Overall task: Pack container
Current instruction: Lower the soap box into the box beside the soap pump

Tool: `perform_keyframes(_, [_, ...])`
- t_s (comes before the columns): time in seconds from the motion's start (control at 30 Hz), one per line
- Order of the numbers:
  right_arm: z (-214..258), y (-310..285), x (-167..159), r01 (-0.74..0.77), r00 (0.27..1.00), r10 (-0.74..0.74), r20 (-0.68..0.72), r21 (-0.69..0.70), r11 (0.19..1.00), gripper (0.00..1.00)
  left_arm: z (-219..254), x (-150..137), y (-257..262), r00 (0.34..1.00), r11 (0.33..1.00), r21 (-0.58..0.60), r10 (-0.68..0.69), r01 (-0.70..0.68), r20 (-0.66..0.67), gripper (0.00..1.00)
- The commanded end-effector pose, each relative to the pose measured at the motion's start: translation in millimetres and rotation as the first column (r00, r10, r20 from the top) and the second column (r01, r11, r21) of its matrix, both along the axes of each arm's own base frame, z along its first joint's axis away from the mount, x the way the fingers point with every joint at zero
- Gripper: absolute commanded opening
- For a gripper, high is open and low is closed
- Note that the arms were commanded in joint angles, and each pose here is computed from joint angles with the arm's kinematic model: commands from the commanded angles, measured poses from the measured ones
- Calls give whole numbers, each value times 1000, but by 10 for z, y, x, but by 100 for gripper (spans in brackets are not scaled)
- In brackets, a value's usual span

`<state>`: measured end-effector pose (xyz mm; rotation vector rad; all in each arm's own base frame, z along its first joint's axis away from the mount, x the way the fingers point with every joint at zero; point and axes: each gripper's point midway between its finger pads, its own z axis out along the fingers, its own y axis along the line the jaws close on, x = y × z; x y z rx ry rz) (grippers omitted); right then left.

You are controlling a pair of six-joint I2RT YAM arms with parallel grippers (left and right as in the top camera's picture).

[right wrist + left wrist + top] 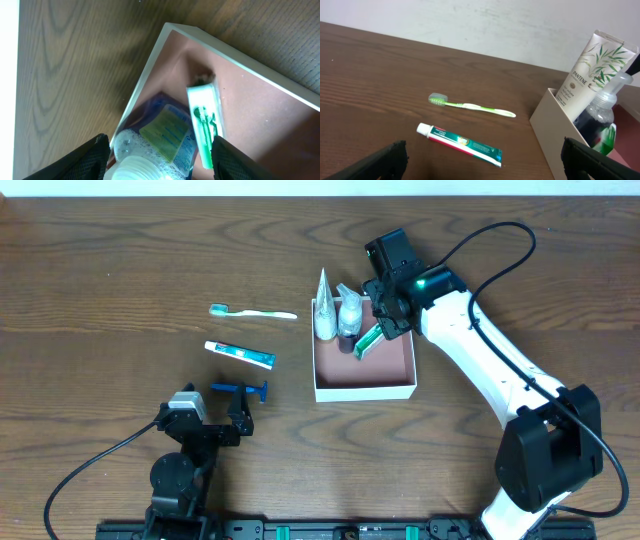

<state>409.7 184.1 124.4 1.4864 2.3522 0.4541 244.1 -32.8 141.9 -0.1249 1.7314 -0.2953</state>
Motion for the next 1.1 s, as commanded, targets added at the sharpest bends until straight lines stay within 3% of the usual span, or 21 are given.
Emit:
perform_keyframes(0.0, [6, 1, 66, -15, 1000, 16, 20, -31, 999, 67, -177, -10, 42, 998, 999, 26, 22, -21, -51, 98])
perform_keyframes(0.13, [37, 19, 117, -82, 996, 84, 43, -42, 996, 68, -177, -10, 42, 998, 999, 26, 22, -21, -51, 98])
perform_keyframes(0.27, [122, 120, 131, -265, 960, 269, 73, -57, 962, 71, -177, -10, 42, 998, 999, 26, 22, -21, -51, 98])
perform_keyframes(0.37, [115, 239, 6, -457, 886, 461, 53, -74, 886, 71, -177, -10, 42, 998, 999, 26, 22, -21, -51, 98])
perform_keyframes(0.53, [-19, 316, -369, -720, 692, 718, -76, -150, 678, 63, -177, -10, 42, 998, 999, 26, 22, -21, -51, 98])
perform_keyframes(0.6, [-59, 287, -462, -764, 642, 756, -129, -189, 617, 60, -177, -10, 42, 998, 999, 26, 22, -21, -51, 98])
perform_keyframes(0.7, [-95, 200, -521, -770, 634, 749, -191, -241, 591, 60, -177, -10, 42, 998, 999, 26, 22, -21, -51, 98])
perform_keyframes(0.93, [-103, 191, -540, -816, 569, 794, -212, -259, 516, 61, -177, -10, 42, 998, 999, 26, 22, -21, -51, 98])
perform_keyframes(1.07, [-160, 215, -556, -859, 492, 840, -229, -282, 427, 64, -177, -10, 42, 998, 999, 26, 22, -21, -51, 98])
